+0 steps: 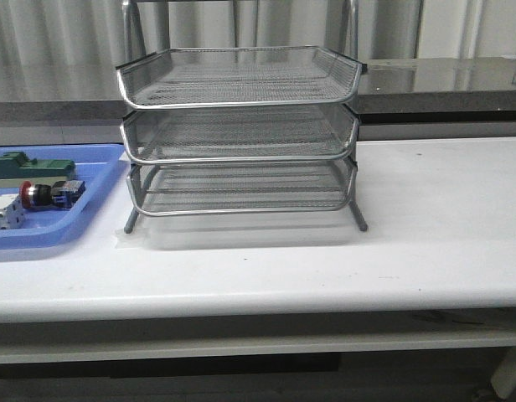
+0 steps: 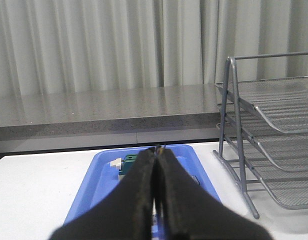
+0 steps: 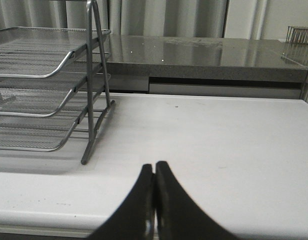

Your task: Place button on rack with both arms

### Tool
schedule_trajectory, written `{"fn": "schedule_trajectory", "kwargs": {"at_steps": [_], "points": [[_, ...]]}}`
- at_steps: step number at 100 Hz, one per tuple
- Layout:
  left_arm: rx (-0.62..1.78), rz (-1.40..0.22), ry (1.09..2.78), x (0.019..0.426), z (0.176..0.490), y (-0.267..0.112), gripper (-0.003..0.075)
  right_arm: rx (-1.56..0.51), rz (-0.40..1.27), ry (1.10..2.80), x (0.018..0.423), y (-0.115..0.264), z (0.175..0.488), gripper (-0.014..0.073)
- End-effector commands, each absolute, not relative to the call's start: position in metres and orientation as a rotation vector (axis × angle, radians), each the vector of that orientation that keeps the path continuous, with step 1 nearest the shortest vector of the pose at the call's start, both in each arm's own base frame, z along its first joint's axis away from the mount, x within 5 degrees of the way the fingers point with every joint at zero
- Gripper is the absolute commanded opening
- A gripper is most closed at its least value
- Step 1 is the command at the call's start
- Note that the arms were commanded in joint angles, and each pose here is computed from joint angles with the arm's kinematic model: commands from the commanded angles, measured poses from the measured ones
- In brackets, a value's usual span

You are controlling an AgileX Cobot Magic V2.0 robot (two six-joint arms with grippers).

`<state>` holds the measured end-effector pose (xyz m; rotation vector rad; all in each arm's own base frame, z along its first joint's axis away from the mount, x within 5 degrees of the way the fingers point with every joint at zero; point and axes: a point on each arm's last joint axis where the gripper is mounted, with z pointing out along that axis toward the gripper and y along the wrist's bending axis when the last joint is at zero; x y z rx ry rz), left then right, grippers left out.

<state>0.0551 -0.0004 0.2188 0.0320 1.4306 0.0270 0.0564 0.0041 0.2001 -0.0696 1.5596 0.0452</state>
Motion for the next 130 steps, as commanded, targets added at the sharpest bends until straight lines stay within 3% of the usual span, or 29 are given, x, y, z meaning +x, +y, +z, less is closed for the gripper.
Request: {"fn": "schedule_trajectory", "kwargs": {"at_steps": [1, 29, 66, 102, 130], "points": [[0.024, 0.009, 1.376, 0.054, 0.208, -0.001, -0.0021, -0.06, 0.04, 1.402, 0.05, 0.003, 0.233, -0.0057], [0.024, 0.009, 1.376, 0.054, 0.208, -0.001, -0.0021, -0.037, 0.081, 1.564, 0.055, 0.004, 0.285, -0.0057], [0.024, 0.009, 1.376, 0.054, 0.208, -0.001, -0.0021, 0.021, 0.226, 1.945, 0.118, 0.016, 0.338, -0.0057], [0.024, 0.009, 1.376, 0.054, 0.208, -0.001, -0.0021, 0.2, 0.489, 2.14, 0.174, 0.031, 0.324, -0.0057], [0.024, 0.009, 1.376, 0.054, 0.208, -0.001, -0.0021, 0.295, 0.571, 2.209, 0.195, 0.036, 0.308, -0.0048]]}}
